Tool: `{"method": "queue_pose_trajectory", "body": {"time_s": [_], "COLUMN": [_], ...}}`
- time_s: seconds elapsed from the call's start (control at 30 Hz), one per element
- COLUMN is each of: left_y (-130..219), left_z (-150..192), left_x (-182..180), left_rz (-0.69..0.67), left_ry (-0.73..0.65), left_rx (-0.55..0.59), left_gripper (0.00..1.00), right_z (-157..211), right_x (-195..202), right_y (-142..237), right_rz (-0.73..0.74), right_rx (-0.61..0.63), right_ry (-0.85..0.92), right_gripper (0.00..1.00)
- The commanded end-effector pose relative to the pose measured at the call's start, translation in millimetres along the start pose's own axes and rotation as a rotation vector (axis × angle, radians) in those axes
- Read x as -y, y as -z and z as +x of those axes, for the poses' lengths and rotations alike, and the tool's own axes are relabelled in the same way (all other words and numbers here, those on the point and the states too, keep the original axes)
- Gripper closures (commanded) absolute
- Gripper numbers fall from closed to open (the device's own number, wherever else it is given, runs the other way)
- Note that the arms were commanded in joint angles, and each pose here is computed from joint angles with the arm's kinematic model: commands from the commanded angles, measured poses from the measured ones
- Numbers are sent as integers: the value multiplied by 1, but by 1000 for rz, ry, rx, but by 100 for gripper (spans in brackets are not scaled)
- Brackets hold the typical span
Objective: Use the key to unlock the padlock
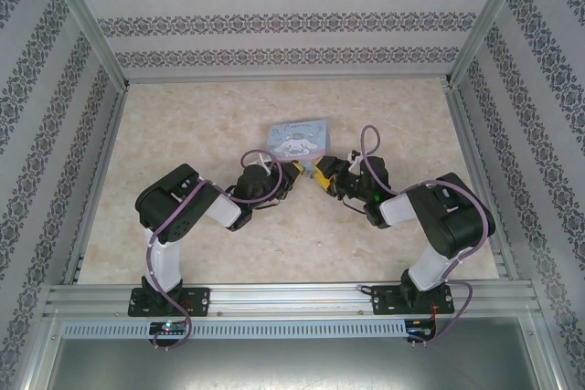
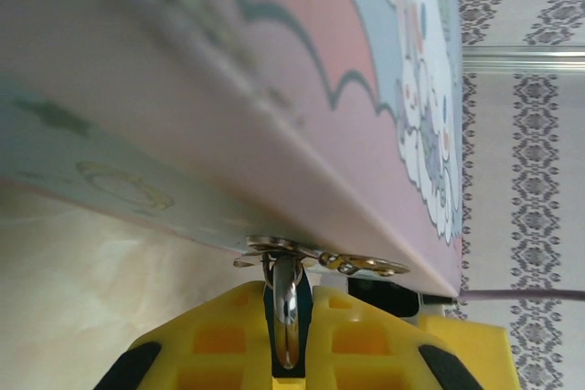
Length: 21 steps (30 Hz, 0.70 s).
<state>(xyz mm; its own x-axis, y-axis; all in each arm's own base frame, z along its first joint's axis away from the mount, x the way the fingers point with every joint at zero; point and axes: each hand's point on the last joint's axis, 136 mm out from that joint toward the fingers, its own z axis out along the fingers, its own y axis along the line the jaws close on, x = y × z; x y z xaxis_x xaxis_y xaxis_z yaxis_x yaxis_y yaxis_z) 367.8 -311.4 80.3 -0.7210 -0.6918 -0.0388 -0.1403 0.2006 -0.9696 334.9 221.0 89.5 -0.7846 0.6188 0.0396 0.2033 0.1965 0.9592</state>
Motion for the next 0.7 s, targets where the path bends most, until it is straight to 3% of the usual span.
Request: {"method": "queue_pose_trajectory", "body": {"time_s": [0.0, 0.3, 0.47, 0.67], "left_y": [-2, -1, -1, -3], "left_z": [2, 7, 12, 19], "left_x": [2, 1, 3, 6], "left_rz": [3, -25, -44, -73], "left_ry": [-38, -45, -43, -40], "left_rx": [-15, -60, -100, -157], "left_gripper": [100, 100, 100, 100], "right_z": [7, 16, 21, 37], "right_x": [-5, 7, 7, 6], "right_y": [11, 22, 31, 31], "right_rz": [-22, 117, 301, 419], "right_rx": [-25, -69, -76, -129], "right_ry": [71, 286, 609, 1000], "right_gripper": [47, 47, 49, 52]}}
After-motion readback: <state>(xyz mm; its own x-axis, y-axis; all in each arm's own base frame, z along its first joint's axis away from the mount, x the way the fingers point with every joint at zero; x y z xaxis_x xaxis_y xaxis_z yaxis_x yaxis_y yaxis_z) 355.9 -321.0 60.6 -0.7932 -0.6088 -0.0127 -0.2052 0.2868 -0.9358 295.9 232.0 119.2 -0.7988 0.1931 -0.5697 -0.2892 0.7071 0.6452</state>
